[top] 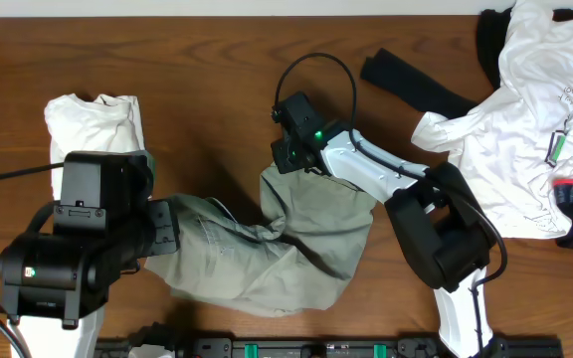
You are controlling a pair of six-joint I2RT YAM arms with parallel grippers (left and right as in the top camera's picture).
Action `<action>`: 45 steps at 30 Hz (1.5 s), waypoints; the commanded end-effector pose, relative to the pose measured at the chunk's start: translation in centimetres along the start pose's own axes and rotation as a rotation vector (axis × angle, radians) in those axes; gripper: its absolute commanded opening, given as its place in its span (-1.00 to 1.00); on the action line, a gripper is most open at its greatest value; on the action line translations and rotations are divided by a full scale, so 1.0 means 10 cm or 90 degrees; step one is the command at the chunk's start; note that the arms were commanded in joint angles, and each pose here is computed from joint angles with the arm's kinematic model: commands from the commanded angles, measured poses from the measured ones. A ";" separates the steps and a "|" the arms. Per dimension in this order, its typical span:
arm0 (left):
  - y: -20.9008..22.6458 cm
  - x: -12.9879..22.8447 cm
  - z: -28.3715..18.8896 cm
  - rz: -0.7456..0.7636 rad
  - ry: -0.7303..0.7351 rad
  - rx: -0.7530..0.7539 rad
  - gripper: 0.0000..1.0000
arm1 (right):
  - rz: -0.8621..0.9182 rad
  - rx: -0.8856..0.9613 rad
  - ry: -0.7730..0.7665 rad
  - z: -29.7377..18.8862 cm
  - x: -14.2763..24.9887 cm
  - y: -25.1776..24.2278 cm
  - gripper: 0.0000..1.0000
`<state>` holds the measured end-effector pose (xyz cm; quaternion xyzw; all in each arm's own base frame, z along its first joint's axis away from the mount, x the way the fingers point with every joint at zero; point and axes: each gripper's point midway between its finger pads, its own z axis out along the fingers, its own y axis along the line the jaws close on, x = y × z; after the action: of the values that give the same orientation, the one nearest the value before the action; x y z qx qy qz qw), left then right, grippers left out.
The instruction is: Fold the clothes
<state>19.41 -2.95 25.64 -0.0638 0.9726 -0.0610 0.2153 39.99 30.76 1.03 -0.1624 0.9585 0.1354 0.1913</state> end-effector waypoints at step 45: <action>-0.11 -1.48 -2.19 -0.044 -0.642 0.045 -0.89 | 0.146 0.177 -0.568 -5.25 -0.35 -1.13 -0.98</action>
<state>25.87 0.01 48.81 -0.1085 0.7701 -0.0484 0.6267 30.87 5.62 45.94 0.0392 0.8137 0.1056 0.5703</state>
